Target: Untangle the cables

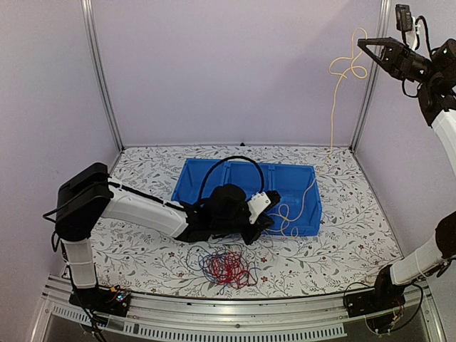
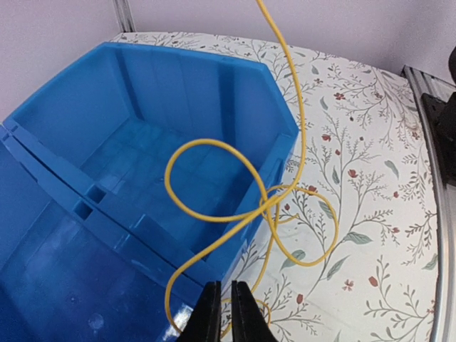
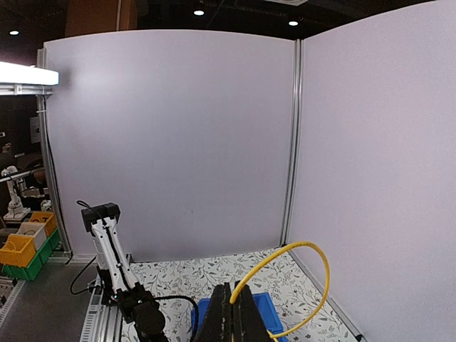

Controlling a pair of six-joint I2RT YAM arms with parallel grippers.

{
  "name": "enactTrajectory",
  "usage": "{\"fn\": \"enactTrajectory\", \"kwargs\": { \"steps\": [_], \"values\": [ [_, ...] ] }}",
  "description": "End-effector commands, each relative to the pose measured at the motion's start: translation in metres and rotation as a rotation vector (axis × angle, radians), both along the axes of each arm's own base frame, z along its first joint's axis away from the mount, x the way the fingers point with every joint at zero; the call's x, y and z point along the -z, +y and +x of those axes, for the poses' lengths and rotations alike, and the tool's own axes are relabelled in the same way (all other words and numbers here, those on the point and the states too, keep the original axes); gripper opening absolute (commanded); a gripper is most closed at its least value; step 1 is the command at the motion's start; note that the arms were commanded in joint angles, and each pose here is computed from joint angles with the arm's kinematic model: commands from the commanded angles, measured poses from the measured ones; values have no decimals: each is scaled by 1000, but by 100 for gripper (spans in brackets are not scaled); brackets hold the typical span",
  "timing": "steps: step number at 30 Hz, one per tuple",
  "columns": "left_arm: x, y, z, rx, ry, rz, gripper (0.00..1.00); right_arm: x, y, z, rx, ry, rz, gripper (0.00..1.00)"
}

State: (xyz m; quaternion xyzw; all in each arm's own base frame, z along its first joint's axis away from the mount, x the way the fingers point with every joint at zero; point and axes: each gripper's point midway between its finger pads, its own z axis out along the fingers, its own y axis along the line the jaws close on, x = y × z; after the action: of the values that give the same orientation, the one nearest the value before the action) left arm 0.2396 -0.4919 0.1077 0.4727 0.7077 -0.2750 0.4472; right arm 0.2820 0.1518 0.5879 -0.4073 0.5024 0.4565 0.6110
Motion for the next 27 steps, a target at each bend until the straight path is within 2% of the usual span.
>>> {"fn": "enactTrajectory", "kwargs": {
  "steps": [1, 9, 13, 16, 21, 27],
  "values": [
    [5, 8, 12, -57, -8, -14, 0, -14, 2, -19, -3, -35, 5, 0],
    [-9, 28, 14, -131, -16, -56, 2, -17, 2, -22, 0, -31, 11, 0],
    [-8, 36, 22, -189, 32, -43, 30, -19, 3, -29, -7, -37, 6, 0],
    [-6, 31, 26, -188, 46, -37, 40, -20, 3, -30, -6, -37, 9, 0],
    [1, 17, 27, -154, 57, -27, 41, -20, 3, -33, -6, -34, 11, 0],
    [6, 4, 27, -117, 66, -30, 27, -22, 3, -39, -8, -43, 8, 0]
  ]
}}
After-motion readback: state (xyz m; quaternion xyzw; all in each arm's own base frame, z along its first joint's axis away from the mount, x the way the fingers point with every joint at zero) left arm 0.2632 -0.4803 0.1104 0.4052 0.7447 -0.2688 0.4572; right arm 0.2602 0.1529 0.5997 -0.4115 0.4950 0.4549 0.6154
